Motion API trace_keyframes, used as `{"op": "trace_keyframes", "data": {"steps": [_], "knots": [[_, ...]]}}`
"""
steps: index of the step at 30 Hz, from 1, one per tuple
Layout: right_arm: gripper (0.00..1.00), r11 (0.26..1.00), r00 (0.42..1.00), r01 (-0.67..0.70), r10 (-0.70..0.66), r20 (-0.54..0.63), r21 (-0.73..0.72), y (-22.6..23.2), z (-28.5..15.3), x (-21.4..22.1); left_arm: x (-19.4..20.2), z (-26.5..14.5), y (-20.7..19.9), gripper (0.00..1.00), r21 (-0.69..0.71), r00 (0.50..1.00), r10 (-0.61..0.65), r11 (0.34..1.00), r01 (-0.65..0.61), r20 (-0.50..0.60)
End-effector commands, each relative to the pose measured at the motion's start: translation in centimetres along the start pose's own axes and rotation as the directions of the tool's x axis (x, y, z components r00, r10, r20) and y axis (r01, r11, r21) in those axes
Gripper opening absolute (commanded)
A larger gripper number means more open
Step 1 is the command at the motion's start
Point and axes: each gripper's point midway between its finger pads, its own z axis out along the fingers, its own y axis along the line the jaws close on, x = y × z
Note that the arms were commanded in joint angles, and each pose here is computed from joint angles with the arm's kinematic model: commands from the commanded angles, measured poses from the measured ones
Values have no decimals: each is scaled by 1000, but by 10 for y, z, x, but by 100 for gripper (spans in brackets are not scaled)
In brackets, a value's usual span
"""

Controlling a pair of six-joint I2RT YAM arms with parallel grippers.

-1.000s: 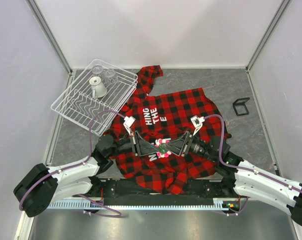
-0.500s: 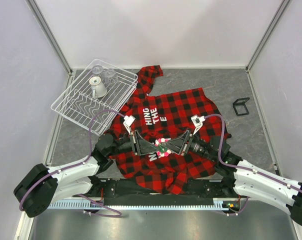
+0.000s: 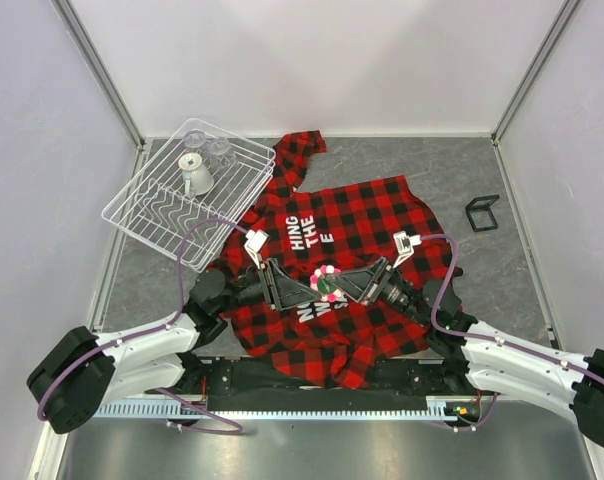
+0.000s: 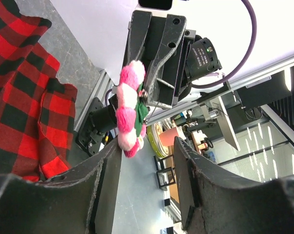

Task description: Remove the brooch from the garment

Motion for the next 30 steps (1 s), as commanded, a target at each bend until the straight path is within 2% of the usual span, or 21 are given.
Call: {"op": "trace_keyframes", "data": {"steps": [1,10,30], "knots": [[0,999,997,-3,7,83,-47,14,4,-17,-12,5,-15,54,48,997,47,998,-50,64],[0,999,997,-4,8,76,-51,11,6,-13,-21,11,-14,51,49,993,33,998,-39,114],[0,998,997,55,-55,61,8,3,8,-2,-27,19,-12,50,50,991,0,999,-7,135]]}}
